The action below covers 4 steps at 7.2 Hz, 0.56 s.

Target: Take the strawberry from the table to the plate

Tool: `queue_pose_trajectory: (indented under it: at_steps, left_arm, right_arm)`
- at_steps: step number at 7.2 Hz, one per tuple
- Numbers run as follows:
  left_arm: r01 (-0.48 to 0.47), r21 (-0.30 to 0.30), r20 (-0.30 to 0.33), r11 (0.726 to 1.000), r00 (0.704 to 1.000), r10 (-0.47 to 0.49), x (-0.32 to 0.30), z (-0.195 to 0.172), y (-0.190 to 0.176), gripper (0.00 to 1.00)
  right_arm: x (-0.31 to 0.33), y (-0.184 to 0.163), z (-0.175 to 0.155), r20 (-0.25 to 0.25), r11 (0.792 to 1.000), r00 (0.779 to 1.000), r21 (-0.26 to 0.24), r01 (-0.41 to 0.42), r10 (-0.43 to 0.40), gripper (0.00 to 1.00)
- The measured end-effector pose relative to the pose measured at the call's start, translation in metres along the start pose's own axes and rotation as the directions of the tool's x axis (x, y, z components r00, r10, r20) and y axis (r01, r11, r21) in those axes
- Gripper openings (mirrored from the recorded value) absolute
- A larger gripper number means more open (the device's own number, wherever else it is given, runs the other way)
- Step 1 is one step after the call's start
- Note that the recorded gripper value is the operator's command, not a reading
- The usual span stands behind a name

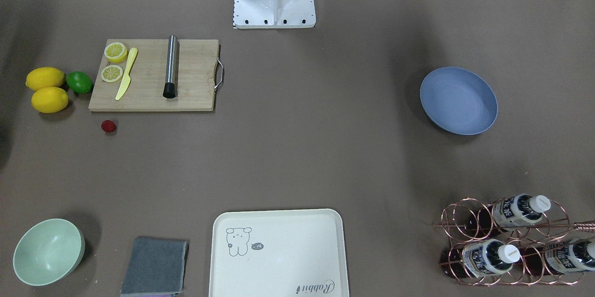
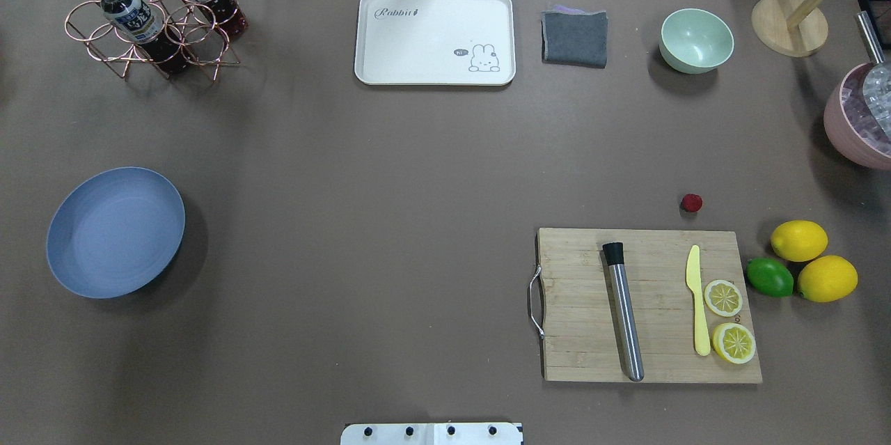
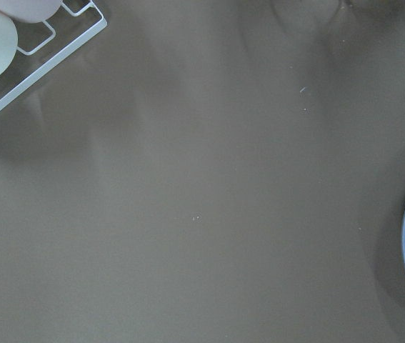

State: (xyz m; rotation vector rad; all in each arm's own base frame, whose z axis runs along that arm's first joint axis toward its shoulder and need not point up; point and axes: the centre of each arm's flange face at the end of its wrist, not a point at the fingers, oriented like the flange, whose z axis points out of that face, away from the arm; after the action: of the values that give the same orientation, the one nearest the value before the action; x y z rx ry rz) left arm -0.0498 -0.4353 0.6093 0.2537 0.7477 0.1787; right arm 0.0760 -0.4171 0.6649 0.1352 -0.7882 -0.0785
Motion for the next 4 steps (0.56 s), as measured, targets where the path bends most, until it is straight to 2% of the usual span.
queue_pose_trajectory:
  at_steps: [4]
  left_arm:
    - [-0.003,0.001,-0.004,1.000,1.000,0.003,0.0018,0.0005,0.0032,0.98]
  right_arm:
    - [-0.0016,0.0008,-0.0011,0.004,1.000,1.000,0.005,0.007,-0.007,1.00]
